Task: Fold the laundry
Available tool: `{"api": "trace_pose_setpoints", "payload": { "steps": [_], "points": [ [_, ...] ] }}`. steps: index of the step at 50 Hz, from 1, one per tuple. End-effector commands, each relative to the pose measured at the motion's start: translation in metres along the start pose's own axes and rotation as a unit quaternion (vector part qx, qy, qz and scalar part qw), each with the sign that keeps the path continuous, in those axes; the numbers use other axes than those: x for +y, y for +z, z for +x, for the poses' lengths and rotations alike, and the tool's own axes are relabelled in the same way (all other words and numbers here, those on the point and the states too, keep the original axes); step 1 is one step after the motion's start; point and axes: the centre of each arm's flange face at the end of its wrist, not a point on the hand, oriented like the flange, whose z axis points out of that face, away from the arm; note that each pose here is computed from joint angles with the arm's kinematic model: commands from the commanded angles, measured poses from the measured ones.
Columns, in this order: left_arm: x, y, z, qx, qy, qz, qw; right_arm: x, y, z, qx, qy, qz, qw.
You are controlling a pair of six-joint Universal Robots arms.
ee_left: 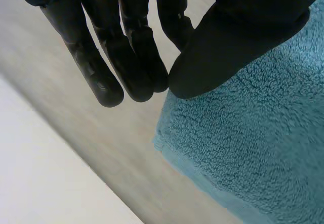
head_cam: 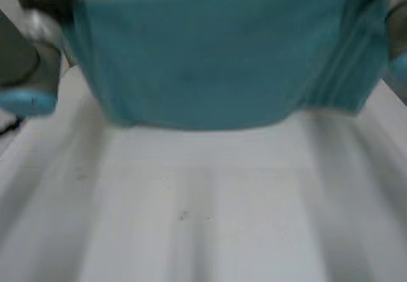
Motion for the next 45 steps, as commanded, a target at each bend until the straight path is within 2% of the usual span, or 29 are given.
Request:
{"api": "trace_pose_setpoints", "payload": {
  "steps": [1,7,12,15,17,18,20,21,23,29,31,37,39,45],
  "points": [
    [-0.057,0.013,-0.041,-0.089,-0.064,0.118,0.987,-0.042,-0.018,0.036,0.042,0.029,0.071,0.996],
    [-0.020,-0.001,-0.029,-0.053,-0.071,0.055,0.995,-0.008,-0.041,-0.005,-0.041,0.025,0.026,0.999],
    [0.038,-0.041,0.003,0.003,-0.070,-0.043,0.997,0.031,-0.079,-0.049,-0.144,0.032,-0.028,0.989],
    [0.055,-0.055,0.011,0.017,-0.071,-0.073,0.995,0.039,-0.091,-0.060,-0.172,0.035,-0.042,0.984],
    [0.083,-0.085,0.027,0.043,-0.077,-0.132,0.987,0.060,-0.115,-0.083,-0.225,0.040,-0.077,0.970],
    [0.083,-0.085,0.027,0.043,-0.077,-0.132,0.987,0.060,-0.115,-0.084,-0.225,0.040,-0.077,0.970],
    [0.107,-0.109,0.039,0.062,-0.080,-0.175,0.979,0.092,-0.140,-0.116,-0.274,0.055,-0.128,0.952],
    [0.107,-0.109,0.039,0.062,-0.080,-0.175,0.979,0.092,-0.140,-0.116,-0.274,0.055,-0.129,0.951],
    [0.114,-0.118,0.043,0.066,-0.082,-0.186,0.977,0.112,-0.159,-0.137,-0.302,0.083,-0.169,0.934],
    [0.131,-0.132,0.037,0.059,-0.077,-0.209,0.973,0.135,-0.161,-0.132,-0.282,0.147,-0.221,0.922],
    [0.130,-0.132,0.032,0.054,-0.076,-0.209,0.973,0.148,-0.163,-0.125,-0.257,0.208,-0.257,0.908],
    [0.122,-0.129,0.026,0.045,-0.077,-0.199,0.976,0.157,-0.161,-0.109,-0.211,0.292,-0.290,0.887],
    [0.122,-0.128,0.023,0.041,-0.078,-0.199,0.976,0.165,-0.162,-0.100,-0.183,0.336,-0.311,0.870],
    [0.122,-0.129,0.023,0.040,-0.082,-0.200,0.976,0.174,-0.170,-0.098,-0.163,0.375,-0.338,0.848]
  ]
}}
